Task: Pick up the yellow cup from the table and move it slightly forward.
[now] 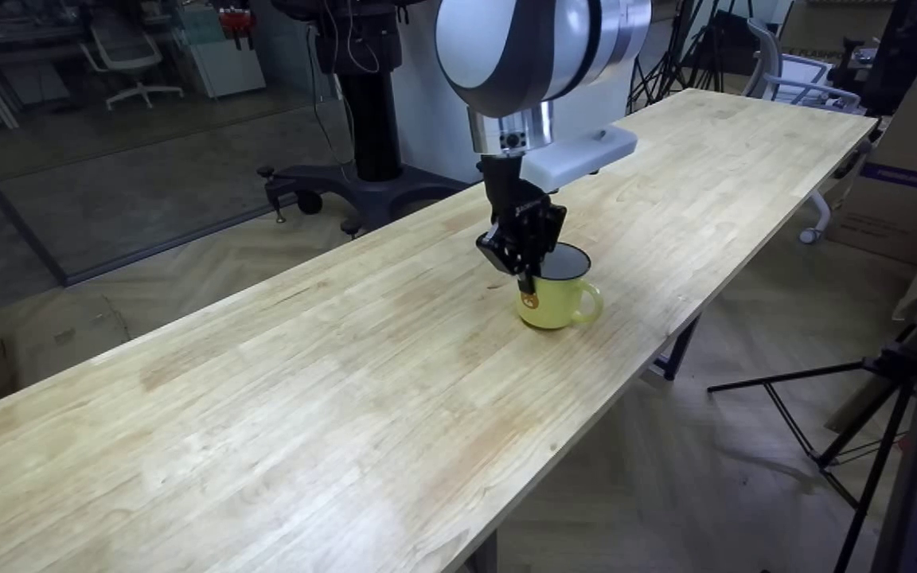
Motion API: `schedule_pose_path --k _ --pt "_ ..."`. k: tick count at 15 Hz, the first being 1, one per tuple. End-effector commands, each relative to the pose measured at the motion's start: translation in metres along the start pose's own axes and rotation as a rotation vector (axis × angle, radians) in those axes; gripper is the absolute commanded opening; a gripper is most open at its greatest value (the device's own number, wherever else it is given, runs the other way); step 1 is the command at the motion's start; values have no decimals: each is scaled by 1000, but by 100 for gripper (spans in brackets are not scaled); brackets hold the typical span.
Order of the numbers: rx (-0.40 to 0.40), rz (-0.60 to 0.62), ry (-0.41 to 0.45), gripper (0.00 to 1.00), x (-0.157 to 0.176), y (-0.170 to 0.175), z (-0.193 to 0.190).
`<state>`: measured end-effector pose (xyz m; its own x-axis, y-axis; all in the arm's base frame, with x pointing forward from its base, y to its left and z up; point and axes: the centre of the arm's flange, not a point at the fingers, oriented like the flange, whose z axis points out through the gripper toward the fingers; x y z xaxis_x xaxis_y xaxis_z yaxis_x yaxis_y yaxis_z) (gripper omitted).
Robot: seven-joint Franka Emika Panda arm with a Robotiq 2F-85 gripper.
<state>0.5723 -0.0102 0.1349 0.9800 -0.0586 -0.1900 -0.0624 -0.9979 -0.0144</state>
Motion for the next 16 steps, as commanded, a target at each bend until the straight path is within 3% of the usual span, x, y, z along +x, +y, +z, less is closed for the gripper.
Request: schedule_pose_path --k 1,3,4,16 --pt "0 0 -1 11 0 0 0" --pt "0 0 -2 11 0 0 0" --pt "0 0 -2 3 0 0 0" --pt "-42 96 67 3 81 8 -3"
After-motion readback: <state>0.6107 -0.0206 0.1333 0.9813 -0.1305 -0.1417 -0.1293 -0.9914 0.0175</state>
